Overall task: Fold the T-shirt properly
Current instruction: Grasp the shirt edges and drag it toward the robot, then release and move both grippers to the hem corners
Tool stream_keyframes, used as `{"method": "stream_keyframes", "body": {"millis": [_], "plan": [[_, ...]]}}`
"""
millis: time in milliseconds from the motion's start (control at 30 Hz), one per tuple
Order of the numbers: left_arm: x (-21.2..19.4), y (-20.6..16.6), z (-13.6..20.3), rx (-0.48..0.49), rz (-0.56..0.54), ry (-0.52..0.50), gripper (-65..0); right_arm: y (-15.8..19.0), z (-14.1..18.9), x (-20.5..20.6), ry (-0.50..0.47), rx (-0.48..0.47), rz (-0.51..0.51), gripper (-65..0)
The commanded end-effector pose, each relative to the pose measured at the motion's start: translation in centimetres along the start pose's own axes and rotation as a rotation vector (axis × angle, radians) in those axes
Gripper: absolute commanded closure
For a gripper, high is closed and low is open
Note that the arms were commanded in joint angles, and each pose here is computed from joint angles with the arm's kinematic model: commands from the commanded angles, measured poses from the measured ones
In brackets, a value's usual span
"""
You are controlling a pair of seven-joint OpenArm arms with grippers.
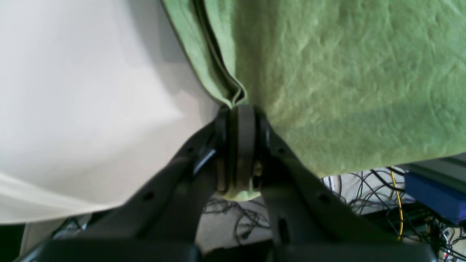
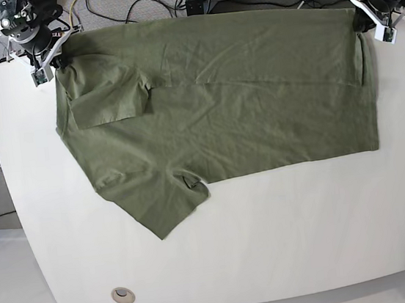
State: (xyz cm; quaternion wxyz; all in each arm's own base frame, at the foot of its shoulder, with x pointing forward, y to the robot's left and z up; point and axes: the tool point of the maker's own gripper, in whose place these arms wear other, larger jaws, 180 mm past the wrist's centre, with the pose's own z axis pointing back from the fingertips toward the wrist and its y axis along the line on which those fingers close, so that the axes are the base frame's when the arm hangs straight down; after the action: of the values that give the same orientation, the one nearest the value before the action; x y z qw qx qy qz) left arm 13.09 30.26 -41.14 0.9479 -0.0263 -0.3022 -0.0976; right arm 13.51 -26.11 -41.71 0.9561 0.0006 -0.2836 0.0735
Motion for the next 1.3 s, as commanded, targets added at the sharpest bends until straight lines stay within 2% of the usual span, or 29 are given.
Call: {"method": "stream_keyframes", "body": {"millis": [0,167,233,300,367,400,467,500,667,767,833,1000,1067,1167,1267], "plan": [[1.1,0.8,0.5,0.015,-0.016,-0.031,0.0,-0.4,0.3,0.5,-0.013,-0.007,0.021,0.0],[1.3,1.0,0.5,0.022,-0.017,-0.036,0.0,-0.4,0.1,1.1,-0.024,-0.007,0.022,0.0],[1.4,1.3,0.5,0.025,-0.022,-0.034,-13.6,-0.4,0.1,1.0,-0.023,-0.009,0.020,0.0],[0.9,1.5,0.6,0.028,-0.034,0.002,-31.0,-0.5,0.1,0.8,-0.006,-0.012,0.020,0.0],[0.5,2.6,1.0,0.057,-0.031,0.040,-43.4,-0.6,-0.2,1.2,0.002,-0.017,0.022,0.0],[0.4,3.2,1.3,0.075,-0.027,0.055,-47.1,-0.8,-0.2,1.3,0.010,-0.020,0.022,0.0],[0.4,4.5,1.9,0.111,-0.019,0.065,-48.1,-0.7,0.0,1.6,0.010,-0.022,0.032,0.0],[0.7,5.3,2.4,0.134,-0.015,0.060,-48.1,-0.7,0.2,2.2,-0.005,-0.026,0.040,-2.3],[6.7,7.7,3.5,0.203,-0.074,-0.075,-48.1,-0.3,0.9,4.4,-0.058,-0.026,0.081,-25.5],[10.3,7.8,2.9,0.203,-0.089,-0.160,-48.1,-0.4,1.0,5.8,-0.094,-0.034,0.087,-32.8],[12.9,7.8,2.5,0.202,-0.098,-0.222,-48.1,-0.5,0.9,6.2,-0.102,-0.037,0.088,-34.6],[19.3,6.8,0.8,0.168,-0.095,-0.367,-48.1,-1.0,0.5,10.1,-0.197,-0.051,0.086,-34.7],[20.6,6.6,-0.2,0.151,-0.072,-0.393,-48.1,-1.3,0.3,12.1,-0.238,-0.059,0.085,-34.7],[22.1,6.5,-2.4,0.119,-0.046,-0.393,-48.1,-2.2,-0.4,14.7,-0.247,-0.074,0.071,-34.6],[23.3,8.0,-4.5,0.115,0.015,-0.381,-48.1,-2.9,-0.4,17.0,-0.274,-0.088,0.065,-34.4]]}}
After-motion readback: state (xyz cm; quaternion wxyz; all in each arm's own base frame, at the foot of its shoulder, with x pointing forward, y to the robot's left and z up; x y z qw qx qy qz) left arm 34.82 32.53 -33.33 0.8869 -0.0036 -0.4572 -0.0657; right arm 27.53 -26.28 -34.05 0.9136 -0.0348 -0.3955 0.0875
